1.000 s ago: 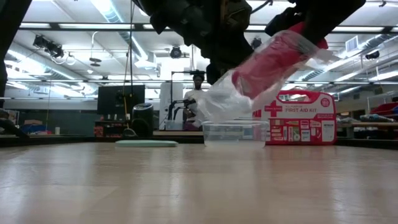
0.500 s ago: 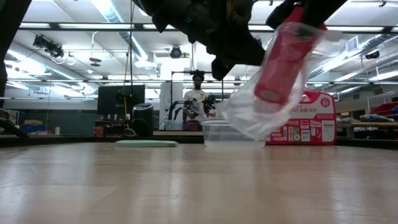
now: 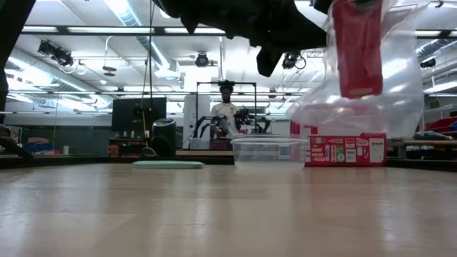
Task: Roll bandage
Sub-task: Put the rolled red bandage into the transparent zip bag, then close the transparent zip bag
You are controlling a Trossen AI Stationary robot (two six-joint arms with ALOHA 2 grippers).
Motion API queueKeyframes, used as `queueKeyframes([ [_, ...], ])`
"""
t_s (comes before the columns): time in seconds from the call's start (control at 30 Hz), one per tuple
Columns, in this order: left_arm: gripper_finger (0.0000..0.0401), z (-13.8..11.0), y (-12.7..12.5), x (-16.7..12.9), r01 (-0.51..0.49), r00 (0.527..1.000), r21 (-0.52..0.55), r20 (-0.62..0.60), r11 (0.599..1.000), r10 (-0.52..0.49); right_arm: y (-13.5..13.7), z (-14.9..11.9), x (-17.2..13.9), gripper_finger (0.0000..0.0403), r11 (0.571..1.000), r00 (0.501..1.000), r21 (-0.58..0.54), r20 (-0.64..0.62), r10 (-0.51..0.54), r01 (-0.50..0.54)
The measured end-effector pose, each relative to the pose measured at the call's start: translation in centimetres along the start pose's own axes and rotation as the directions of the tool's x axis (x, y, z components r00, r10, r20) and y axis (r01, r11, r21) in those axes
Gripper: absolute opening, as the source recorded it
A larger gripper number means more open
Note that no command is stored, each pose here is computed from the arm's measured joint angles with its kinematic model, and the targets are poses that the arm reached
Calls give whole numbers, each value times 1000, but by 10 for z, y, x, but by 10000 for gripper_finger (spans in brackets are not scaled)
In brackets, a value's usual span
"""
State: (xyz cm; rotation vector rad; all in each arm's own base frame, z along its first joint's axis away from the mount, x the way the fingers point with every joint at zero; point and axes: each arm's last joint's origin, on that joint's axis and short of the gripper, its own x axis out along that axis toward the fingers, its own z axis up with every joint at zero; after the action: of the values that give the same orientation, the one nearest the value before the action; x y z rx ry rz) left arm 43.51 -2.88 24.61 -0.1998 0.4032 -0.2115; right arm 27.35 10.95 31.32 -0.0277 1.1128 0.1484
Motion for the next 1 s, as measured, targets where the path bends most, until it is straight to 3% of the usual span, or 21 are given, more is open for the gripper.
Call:
queueKeyframes([
  [0.3,0,0,0,0,1,1000,1,2,1000,-1,-1,1,-29,180,999,998,42,-56,-33,35],
  [0.57,0,4,-1,0,30,999,3,38,1000,-30,3,2,-24,186,1000,997,-3,-75,12,-12],
  [1.0,0,4,-2,0,61,998,-1,32,998,-60,0,4,-22,303,1000,997,-21,-75,-8,7],
])
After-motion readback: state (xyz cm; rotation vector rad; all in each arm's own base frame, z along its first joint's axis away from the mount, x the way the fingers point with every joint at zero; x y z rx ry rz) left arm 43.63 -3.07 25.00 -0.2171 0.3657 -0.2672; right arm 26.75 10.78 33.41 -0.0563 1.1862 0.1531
